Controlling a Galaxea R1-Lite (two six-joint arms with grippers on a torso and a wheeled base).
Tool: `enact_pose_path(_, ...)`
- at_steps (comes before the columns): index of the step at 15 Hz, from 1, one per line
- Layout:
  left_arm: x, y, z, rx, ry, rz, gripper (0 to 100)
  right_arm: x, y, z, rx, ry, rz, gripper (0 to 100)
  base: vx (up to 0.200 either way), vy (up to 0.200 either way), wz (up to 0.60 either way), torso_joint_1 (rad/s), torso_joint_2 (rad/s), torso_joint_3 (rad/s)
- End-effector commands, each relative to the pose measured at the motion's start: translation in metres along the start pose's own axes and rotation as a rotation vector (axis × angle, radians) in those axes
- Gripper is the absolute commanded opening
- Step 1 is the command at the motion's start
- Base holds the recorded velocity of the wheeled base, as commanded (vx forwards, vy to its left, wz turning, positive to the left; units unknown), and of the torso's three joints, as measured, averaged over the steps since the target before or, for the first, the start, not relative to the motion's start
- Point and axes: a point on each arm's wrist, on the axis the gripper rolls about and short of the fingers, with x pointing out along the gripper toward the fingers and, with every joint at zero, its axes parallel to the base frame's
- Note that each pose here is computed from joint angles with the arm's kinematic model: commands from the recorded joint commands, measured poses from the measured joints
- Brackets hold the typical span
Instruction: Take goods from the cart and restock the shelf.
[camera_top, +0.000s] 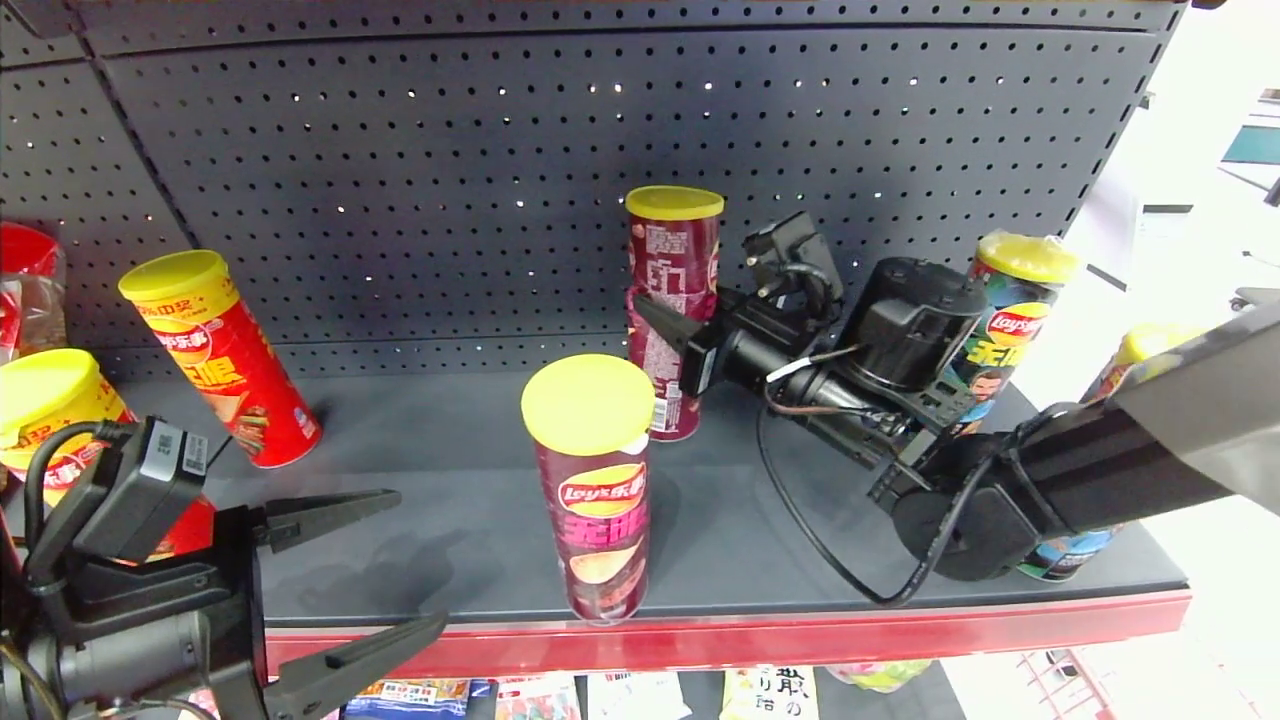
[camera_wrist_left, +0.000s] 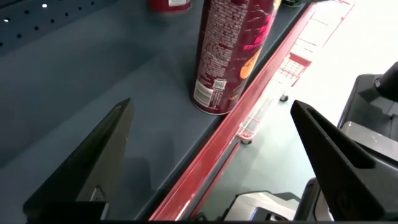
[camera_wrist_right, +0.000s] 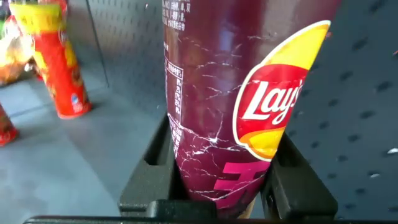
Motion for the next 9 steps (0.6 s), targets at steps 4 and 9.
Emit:
enact_pose_path(4,-0.001,-0.001,0.0,0.001,-0.001,0.001,100,0.012,0.007,-0.03,-0.023,-0.013,0.012,0,0.0,0.0,0.0,0.0,0.0,0.0)
enact_pose_path(9,-0.001,-0.001,0.0,0.0,-0.002,0.001,100,0.016,0.014,-0.049,-0.053,-0.019,0.025,0,0.0,0.0,0.0,0.0,0.0,0.0)
